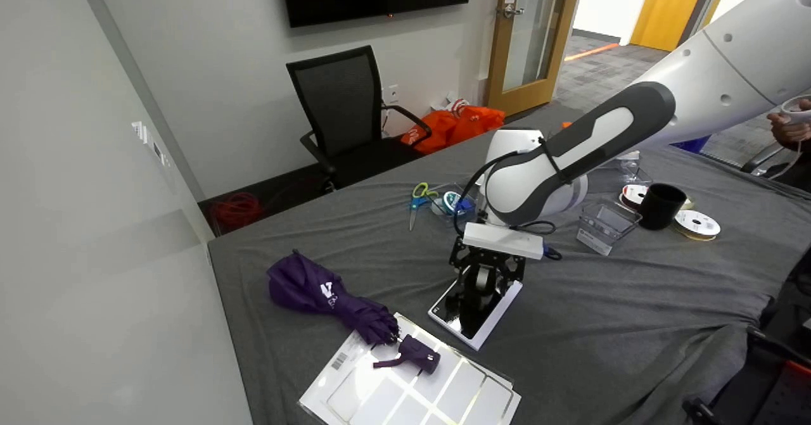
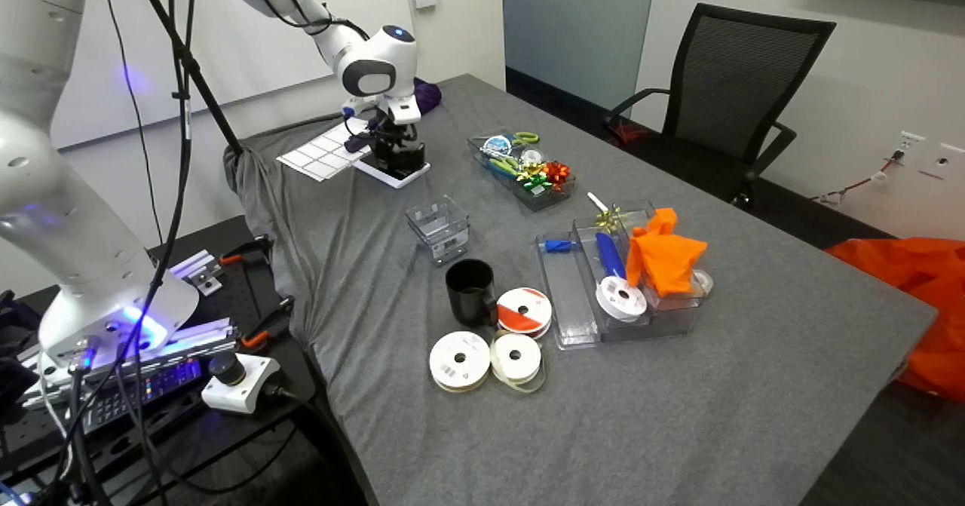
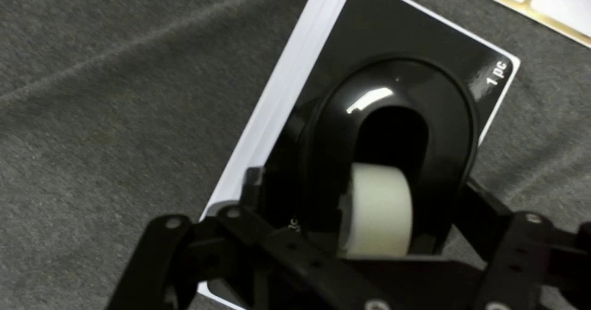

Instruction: Put the black masking tape dispenser on the black object on the left

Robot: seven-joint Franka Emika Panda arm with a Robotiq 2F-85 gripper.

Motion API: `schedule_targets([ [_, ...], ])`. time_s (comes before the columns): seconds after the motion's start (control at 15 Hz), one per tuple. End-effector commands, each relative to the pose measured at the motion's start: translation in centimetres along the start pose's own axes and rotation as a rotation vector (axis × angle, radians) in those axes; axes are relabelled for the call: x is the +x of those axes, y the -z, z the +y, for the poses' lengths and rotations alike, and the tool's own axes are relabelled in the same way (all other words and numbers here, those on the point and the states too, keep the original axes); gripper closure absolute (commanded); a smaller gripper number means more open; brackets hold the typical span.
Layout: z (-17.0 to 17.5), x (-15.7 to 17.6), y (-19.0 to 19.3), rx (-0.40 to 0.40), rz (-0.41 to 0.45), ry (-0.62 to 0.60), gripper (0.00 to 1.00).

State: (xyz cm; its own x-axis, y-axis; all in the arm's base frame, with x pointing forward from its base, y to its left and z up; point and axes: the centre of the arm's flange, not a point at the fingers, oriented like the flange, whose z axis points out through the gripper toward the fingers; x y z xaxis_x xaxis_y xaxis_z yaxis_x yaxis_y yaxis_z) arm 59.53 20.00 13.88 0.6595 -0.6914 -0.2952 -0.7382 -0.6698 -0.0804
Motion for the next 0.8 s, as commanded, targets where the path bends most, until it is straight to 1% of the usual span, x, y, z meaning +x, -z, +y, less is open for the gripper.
schedule_targets([
  [0.0, 1.3, -1.8, 2.0, 0.008, 0.005, 0.073, 0.00],
  [0.2, 2.0, -3.1, 3.6, 0.020, 0.011, 0.122, 0.00],
  [0.53, 3.3, -5.2, 7.3, 0.105, 0.065, 0.217, 0.00],
  [0.73, 4.6, -6.3, 9.0, 0.118, 0.069, 0.272, 0.00],
])
